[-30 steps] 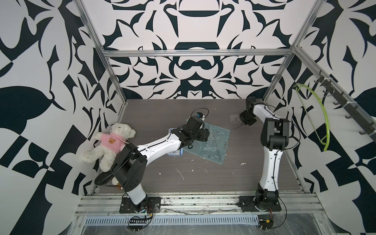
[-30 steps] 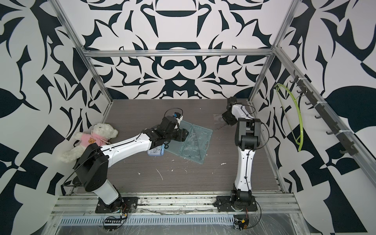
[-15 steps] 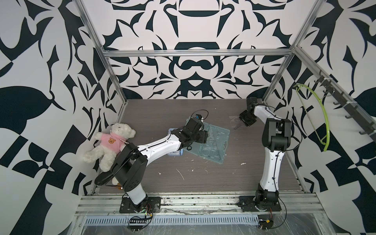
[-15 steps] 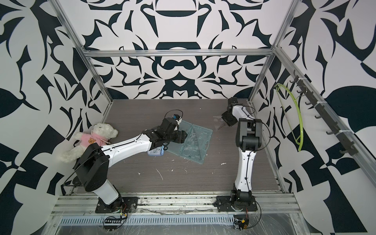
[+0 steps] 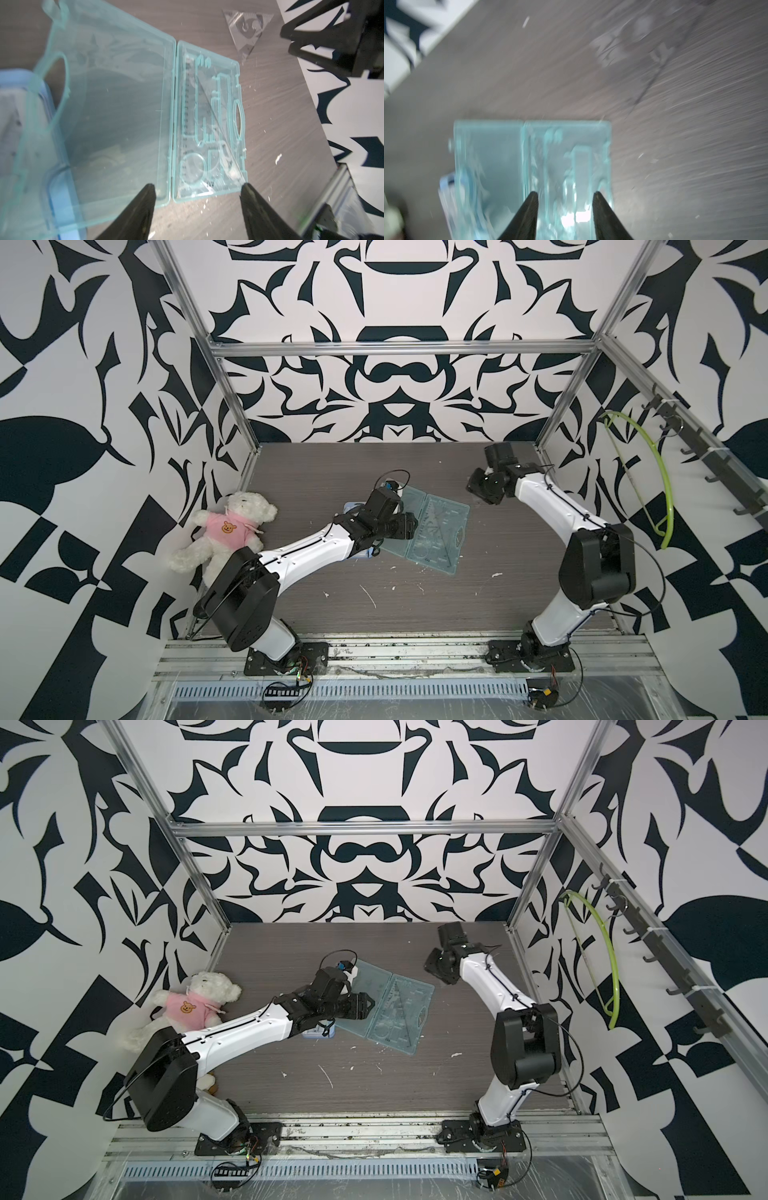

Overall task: Open the ruler set and take out the ruler
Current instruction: Pick up the ruler from the ruler set box.

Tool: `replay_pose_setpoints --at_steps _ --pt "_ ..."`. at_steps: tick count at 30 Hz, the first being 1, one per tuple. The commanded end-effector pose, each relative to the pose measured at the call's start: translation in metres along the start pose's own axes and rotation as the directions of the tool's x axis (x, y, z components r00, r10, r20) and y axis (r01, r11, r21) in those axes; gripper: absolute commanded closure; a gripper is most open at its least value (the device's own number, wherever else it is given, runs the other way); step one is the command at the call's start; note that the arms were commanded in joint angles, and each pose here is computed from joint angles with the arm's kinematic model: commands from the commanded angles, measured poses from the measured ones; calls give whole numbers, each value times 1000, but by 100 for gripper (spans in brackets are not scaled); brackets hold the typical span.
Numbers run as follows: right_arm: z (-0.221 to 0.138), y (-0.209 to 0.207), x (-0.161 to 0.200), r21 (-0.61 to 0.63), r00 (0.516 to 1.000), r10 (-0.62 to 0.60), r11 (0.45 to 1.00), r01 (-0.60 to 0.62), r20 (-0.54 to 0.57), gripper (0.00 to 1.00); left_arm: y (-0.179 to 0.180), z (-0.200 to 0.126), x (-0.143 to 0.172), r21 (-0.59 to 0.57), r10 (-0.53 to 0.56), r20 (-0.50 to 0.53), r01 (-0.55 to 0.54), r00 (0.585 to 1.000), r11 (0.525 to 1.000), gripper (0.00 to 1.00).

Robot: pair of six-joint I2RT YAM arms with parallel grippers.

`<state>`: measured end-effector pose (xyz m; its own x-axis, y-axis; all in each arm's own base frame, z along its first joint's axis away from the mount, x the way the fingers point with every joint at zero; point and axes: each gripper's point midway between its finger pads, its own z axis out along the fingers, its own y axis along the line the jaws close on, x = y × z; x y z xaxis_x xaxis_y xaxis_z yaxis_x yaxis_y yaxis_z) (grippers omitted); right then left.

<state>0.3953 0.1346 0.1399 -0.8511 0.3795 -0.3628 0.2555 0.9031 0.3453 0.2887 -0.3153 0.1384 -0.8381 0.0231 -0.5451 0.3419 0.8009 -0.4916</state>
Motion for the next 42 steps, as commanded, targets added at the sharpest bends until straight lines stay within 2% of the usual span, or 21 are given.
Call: replay_pose_setpoints --at_steps 1,5,15,18,21,29,42 --pt "6 -9 42 68 978 -175 981 184 -112 55 3 -6 26 46 -96 -118 102 988 994 31" --pt "14 -5 75 79 939 -291 948 309 -186 54 4 -16 40 59 -104 -148 114 983 992 28" --pt "45 -11 113 63 891 -347 923 380 -294 54 20 -37 68 51 -125 -156 134 980 990 24" --pt "50 -9 118 60 880 -365 915 400 -302 55 27 -38 77 43 -113 -154 121 982 992 23" --pt "54 -6 122 54 871 -383 907 418 -307 55 26 -43 77 73 -89 -116 98 989 993 23" --pt "66 -4 123 87 853 -414 883 461 -318 56 25 -40 76 104 -51 -93 61 994 993 22" --pt "82 -8 117 133 852 -417 870 475 -316 66 29 -37 72 75 -51 -83 58 995 995 16"
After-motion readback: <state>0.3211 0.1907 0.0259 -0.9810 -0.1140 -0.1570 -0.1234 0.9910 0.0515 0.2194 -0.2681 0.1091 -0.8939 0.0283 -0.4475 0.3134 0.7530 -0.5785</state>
